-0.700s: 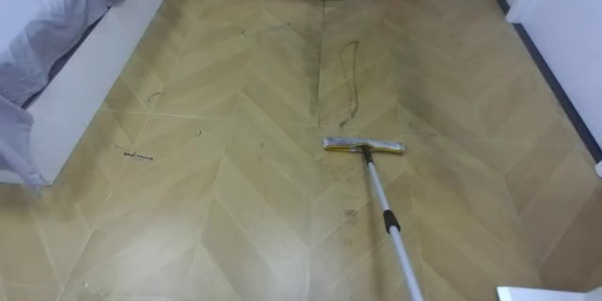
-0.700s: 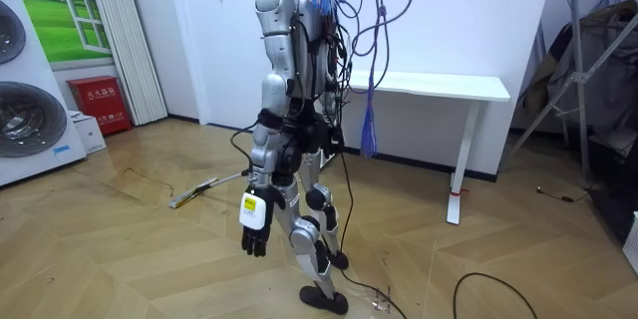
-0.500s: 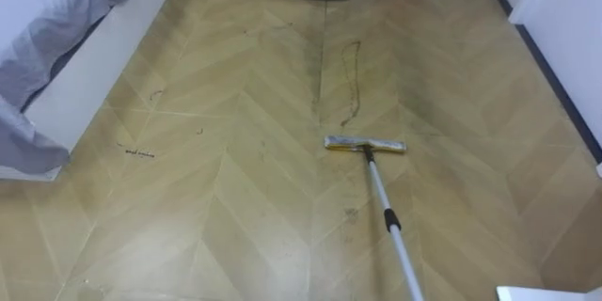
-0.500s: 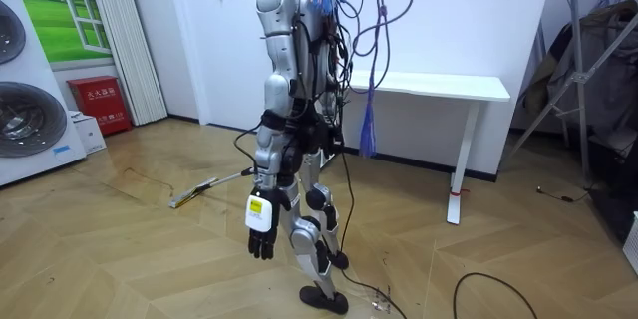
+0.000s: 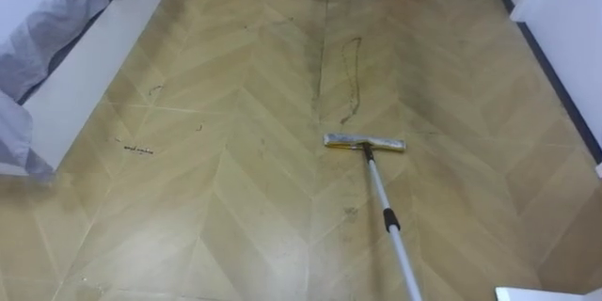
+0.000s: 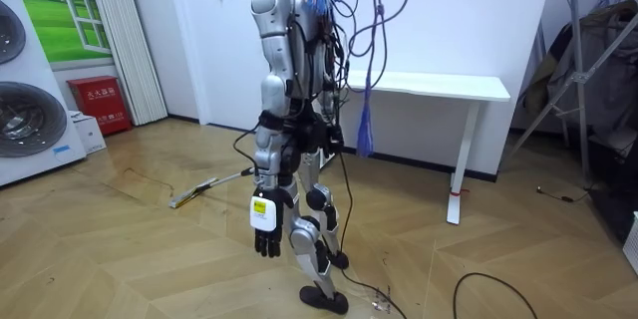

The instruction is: Mop floor

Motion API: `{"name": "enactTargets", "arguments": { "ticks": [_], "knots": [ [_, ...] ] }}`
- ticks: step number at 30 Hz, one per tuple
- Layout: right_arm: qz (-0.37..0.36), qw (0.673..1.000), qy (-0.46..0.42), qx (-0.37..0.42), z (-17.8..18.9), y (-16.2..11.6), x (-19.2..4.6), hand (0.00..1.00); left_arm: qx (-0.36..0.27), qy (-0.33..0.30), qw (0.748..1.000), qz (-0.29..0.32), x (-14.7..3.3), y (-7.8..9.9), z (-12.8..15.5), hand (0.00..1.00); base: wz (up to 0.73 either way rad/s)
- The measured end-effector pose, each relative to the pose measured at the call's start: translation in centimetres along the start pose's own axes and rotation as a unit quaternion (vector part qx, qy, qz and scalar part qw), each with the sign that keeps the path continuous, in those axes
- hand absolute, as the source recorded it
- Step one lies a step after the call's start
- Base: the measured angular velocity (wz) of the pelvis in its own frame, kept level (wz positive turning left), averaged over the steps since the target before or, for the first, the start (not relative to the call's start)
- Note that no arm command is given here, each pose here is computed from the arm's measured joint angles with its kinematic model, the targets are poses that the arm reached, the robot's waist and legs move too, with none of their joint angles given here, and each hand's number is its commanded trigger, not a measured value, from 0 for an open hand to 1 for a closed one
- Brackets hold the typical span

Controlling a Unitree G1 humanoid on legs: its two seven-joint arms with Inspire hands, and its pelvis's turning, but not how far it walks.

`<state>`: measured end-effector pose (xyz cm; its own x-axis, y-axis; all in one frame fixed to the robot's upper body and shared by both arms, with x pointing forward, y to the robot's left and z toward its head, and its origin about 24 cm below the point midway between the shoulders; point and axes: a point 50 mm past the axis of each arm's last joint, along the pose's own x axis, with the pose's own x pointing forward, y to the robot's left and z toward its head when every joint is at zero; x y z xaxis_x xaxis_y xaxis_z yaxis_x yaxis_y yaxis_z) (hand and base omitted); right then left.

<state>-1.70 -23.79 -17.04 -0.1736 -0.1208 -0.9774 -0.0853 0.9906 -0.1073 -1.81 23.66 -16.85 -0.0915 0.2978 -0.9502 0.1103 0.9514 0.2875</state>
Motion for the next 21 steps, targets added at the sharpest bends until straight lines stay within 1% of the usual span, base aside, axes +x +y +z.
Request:
{"name": "enactTargets", "arguments": {
  "ticks": [5, 8, 11, 12, 17, 21],
  "knots": [
    [-0.002, 1.0, -0.002, -0.007, 0.3, 0.0, 0.0, 1.0, 0.009, -0.009, 1.0, -0.003, -0.1, -0.3, 0.6, 0.0, 0.0],
    [-0.005, 1.0, -0.015, -0.01, 1.4, 0.0, -0.2, 1.0, 0.009, -0.028, 1.0, 0.001, -0.2, -0.1, 1.9, 0.0, -0.06],
    [-0.014, 0.999, -0.036, -0.012, 3.2, -0.3, -0.5, 1.0, 0.01, -0.051, 0.999, 0.007, -0.4, 0.4, 3.8, 0.0, -0.06],
    [-0.018, 0.999, -0.046, -0.013, 4.1, -0.4, -0.7, 1.0, 0.019, -0.061, 0.998, 0.01, -0.4, 0.4, 4.5, 0.0, 0.0],
    [-0.03, 0.996, -0.079, -0.002, 6.3, -0.6, -1.3, 1.0, 0.026, -0.097, 0.995, 0.018, -0.8, 0.5, 7.0, 0.0, 0.04],
    [-0.047, 0.992, -0.121, 0.009, 7.9, -1.1, -1.8, 1.0, 0.021, -0.142, 0.989, 0.025, -1.4, 0.6, 9.4, 0.0, 0.07]
  ]
}}
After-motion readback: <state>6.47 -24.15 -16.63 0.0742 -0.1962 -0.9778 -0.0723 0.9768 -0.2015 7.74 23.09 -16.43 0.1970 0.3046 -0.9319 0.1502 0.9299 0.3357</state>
